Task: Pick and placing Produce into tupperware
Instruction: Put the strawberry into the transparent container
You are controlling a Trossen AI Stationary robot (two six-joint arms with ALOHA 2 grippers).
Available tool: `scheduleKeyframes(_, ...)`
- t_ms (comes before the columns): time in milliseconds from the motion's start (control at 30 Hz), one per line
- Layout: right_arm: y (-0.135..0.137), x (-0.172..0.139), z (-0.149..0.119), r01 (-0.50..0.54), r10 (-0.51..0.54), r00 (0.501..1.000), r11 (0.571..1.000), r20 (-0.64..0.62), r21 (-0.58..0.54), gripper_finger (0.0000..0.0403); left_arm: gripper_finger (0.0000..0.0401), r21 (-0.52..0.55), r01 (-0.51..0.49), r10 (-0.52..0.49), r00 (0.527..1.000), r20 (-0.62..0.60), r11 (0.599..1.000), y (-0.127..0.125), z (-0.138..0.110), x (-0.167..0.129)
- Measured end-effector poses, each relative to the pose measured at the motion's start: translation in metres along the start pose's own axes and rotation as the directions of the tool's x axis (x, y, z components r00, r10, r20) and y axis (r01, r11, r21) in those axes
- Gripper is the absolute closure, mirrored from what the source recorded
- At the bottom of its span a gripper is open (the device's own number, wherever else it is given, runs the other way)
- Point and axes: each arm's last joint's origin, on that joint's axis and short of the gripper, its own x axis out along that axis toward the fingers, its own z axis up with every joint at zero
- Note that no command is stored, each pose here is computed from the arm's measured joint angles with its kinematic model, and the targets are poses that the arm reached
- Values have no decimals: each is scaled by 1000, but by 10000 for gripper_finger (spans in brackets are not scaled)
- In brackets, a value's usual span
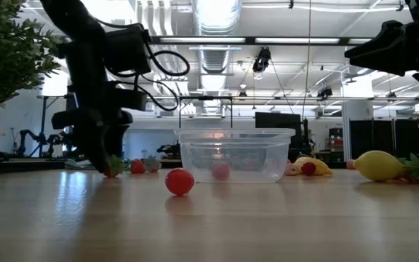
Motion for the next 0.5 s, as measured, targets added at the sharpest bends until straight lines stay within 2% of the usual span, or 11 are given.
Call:
scheduleKeyframes(233,0,0,0,0,0,1000,1000,0,0,170,113,-12,-1,1,1000,-21,1000,3,-7,5)
scheduleKeyframes(500,0,0,0,0,0,1000,1000,0,0,170,194,-22,0,0,1000,-12,1000,5,-7,5)
